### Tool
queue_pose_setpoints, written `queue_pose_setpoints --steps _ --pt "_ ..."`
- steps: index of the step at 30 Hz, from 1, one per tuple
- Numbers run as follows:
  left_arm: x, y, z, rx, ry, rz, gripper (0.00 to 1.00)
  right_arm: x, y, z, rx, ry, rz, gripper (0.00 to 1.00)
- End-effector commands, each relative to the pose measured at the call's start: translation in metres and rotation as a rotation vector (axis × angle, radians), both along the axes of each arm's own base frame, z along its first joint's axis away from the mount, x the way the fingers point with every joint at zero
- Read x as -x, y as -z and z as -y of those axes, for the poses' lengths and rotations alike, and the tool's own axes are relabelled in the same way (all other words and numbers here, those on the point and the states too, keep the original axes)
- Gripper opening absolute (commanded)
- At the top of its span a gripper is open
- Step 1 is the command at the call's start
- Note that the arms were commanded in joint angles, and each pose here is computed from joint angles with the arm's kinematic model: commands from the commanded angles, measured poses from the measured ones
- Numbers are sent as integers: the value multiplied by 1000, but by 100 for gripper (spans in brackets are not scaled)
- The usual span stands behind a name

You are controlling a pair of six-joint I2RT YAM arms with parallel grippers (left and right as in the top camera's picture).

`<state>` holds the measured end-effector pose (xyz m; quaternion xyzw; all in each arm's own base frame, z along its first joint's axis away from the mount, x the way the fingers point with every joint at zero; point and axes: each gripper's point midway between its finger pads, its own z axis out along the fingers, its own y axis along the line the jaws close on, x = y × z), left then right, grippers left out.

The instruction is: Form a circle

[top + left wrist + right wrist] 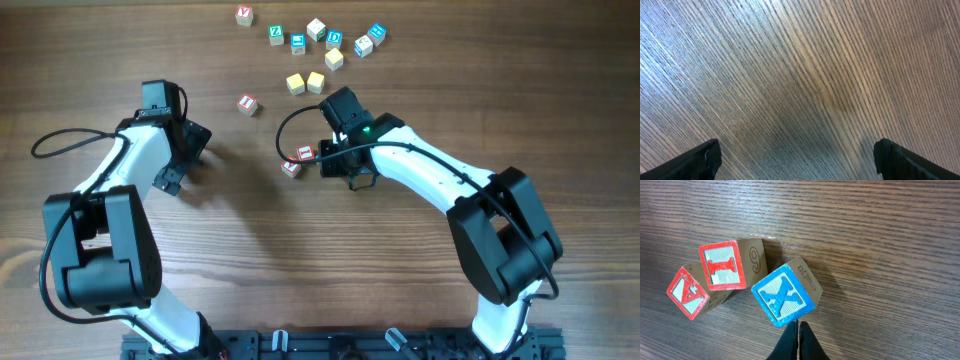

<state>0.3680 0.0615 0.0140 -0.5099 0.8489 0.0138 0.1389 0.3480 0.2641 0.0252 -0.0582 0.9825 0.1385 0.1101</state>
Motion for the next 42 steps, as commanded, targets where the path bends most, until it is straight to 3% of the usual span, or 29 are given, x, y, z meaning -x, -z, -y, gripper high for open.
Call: queue_pose_setpoints --steps 1,26,29,36,39,42 --pt "4 5 -3 -13 -9 -18 100 -2 6 1 18 -1 6 4" --pt "4 5 -3 -13 -9 -18 100 -2 0 2 19 -2 7 4" --pt "4 5 -3 -13 -9 -18 100 -9 -29 6 8 -8 42 5" --pt "4 5 -3 -13 -9 -18 100 -43 -188 10 -105 39 196 4" --pt "4 5 -3 -13 -9 -18 100 -40 -217 -9 -189 -6 222 4" --pt "4 5 -3 -13 -9 -18 100 -32 -208 -20 -180 -29 201 4"
